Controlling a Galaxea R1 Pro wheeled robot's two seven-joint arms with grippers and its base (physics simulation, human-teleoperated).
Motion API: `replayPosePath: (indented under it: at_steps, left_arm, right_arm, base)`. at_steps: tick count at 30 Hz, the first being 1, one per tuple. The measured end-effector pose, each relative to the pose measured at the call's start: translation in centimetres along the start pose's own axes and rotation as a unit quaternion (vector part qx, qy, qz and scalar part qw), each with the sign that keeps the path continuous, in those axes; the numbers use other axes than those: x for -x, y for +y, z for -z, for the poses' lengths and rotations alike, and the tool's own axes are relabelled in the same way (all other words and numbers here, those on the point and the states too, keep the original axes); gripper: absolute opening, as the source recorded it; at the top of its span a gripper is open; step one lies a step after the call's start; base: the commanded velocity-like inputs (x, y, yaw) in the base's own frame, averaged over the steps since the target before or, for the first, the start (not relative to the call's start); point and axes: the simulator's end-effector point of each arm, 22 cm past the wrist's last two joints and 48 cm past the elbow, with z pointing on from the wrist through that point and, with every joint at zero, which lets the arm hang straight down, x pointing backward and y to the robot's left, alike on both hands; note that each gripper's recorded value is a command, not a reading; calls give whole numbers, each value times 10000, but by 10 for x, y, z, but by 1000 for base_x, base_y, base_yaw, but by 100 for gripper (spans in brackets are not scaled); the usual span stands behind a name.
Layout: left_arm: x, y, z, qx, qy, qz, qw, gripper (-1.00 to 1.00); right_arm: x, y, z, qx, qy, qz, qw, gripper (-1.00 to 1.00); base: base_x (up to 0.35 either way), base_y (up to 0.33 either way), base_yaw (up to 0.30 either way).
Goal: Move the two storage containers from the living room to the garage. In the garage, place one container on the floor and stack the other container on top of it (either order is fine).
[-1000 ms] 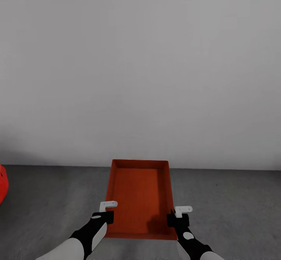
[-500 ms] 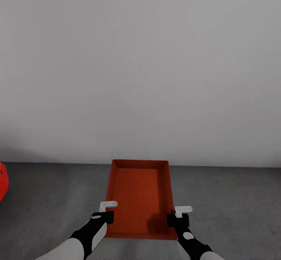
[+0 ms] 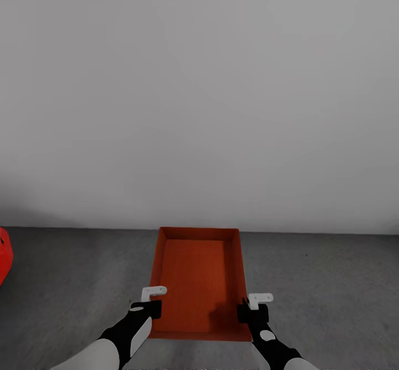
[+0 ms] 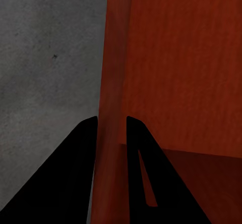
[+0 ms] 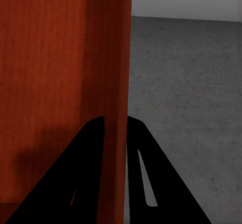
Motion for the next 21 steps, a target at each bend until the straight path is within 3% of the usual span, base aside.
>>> replayPosePath:
  at_steps: [21]
  left_arm:
    - [-17,0,-9,11,169,-11,9999,-100]
  right_arm:
    - [-18,1,-4,6,169,3,9999,-100]
  base:
    - [0,0,0]
